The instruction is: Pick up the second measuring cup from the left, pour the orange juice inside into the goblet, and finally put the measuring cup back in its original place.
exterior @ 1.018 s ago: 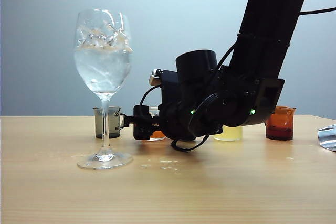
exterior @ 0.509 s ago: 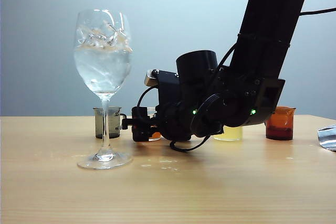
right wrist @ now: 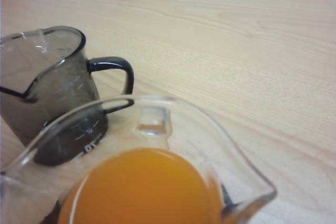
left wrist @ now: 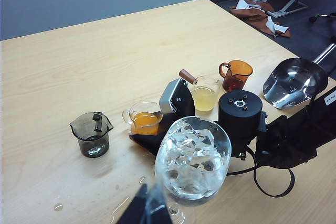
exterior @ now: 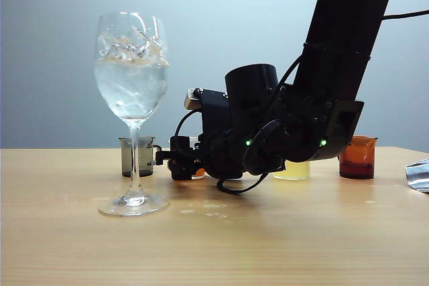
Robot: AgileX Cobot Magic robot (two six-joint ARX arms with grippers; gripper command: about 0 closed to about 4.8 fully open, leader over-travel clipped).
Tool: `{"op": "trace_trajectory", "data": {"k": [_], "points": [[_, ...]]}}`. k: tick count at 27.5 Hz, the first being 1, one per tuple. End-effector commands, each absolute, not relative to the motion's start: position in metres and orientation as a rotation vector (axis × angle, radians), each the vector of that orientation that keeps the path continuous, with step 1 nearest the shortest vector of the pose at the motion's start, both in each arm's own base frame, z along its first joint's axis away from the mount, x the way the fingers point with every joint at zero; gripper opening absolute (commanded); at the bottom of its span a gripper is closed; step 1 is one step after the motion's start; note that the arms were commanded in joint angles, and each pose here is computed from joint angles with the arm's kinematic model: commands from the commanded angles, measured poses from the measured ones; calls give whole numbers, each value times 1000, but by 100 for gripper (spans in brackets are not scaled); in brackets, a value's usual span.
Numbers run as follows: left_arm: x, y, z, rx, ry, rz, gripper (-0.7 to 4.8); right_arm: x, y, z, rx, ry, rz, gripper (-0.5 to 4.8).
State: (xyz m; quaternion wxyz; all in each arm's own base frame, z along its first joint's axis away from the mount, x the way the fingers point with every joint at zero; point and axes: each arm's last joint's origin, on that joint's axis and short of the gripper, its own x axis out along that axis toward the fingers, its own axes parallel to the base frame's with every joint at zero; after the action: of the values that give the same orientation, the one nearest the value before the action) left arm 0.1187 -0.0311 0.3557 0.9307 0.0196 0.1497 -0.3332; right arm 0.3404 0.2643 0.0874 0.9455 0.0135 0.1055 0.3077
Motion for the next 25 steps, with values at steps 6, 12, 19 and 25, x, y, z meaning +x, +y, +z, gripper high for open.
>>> {"op": "trace_trajectory", "data": {"k": [6, 12, 19, 25], "points": [[118, -31, 359, 45, 282, -686, -6, 340, 265, 101, 38, 196, 629, 102], [118, -31, 359, 46, 281, -686, -6, 340, 265, 109, 43, 183, 630, 102], [118, -31, 360, 46, 280, -686, -6, 339, 264, 123, 41, 187, 630, 102], [118, -31, 360, 47, 275, -686, -6, 338, 263, 137, 48, 155, 631, 102]]}}
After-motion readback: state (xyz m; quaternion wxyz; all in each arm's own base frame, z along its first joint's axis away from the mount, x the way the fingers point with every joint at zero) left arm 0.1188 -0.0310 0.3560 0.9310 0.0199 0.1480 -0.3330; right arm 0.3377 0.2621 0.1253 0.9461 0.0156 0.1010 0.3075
